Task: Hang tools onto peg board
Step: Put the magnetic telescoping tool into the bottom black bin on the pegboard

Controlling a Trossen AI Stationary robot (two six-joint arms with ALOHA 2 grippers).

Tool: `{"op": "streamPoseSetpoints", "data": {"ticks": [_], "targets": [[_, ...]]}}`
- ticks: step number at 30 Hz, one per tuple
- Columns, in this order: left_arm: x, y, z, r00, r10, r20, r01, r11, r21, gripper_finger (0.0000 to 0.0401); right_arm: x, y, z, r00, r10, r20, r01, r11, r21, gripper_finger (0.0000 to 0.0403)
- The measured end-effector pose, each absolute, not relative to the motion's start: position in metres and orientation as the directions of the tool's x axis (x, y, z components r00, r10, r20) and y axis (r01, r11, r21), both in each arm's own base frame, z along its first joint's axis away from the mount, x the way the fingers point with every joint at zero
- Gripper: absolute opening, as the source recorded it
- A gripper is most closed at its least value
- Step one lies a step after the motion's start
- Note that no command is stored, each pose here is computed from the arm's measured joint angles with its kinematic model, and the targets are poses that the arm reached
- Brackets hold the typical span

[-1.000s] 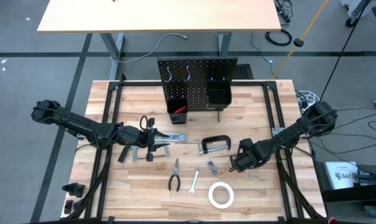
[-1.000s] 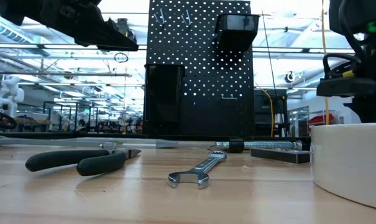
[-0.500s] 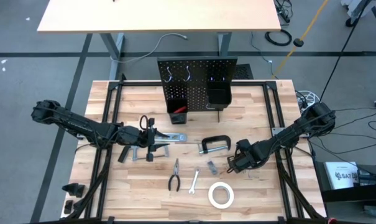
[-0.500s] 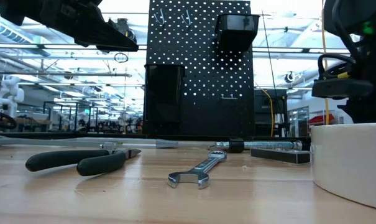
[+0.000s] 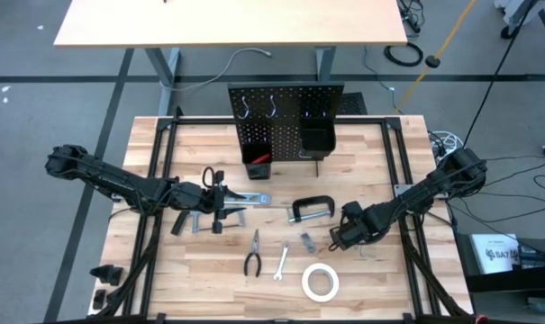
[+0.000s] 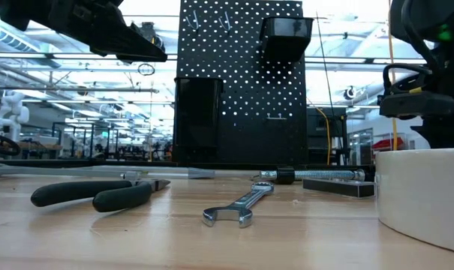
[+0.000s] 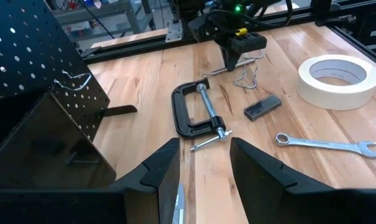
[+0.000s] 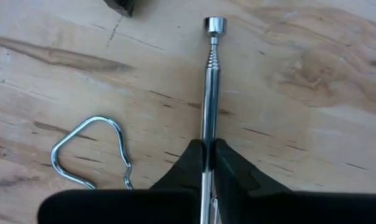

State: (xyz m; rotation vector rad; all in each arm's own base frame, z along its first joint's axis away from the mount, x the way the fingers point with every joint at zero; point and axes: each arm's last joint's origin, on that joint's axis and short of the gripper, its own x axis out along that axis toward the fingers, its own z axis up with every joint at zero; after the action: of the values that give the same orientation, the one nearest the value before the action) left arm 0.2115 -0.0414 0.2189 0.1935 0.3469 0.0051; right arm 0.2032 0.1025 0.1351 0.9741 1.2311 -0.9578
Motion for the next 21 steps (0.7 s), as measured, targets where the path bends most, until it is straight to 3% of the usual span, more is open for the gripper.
{"op": "streamPoseSetpoints", "data": {"ticks": [11, 17, 21], "targets": [[0.212, -0.042, 0.222, 0.951, 0.035, -0.309, 0.024, 0.983, 0.183, 0.0145, 0.209, 0.107, 0.156, 0.128, -0.015, -0.992, 0.915, 0.388, 0.112, 0.0012], [0.214, -0.042, 0.227, 0.967, 0.031, -0.253, 0.014, 0.985, 0.172, 0.0145, 0.214, 0.106, 0.177, 0.129, -0.109, -0.986, 0.902, 0.425, 0.071, 0.0012], [0.215, -0.042, 0.23, 0.975, 0.029, -0.222, 0.009, 0.986, 0.164, 0.0145, 0.223, 0.108, 0.193, 0.216, -0.165, -0.963, 0.867, 0.485, 0.111, 0.0012]]}}
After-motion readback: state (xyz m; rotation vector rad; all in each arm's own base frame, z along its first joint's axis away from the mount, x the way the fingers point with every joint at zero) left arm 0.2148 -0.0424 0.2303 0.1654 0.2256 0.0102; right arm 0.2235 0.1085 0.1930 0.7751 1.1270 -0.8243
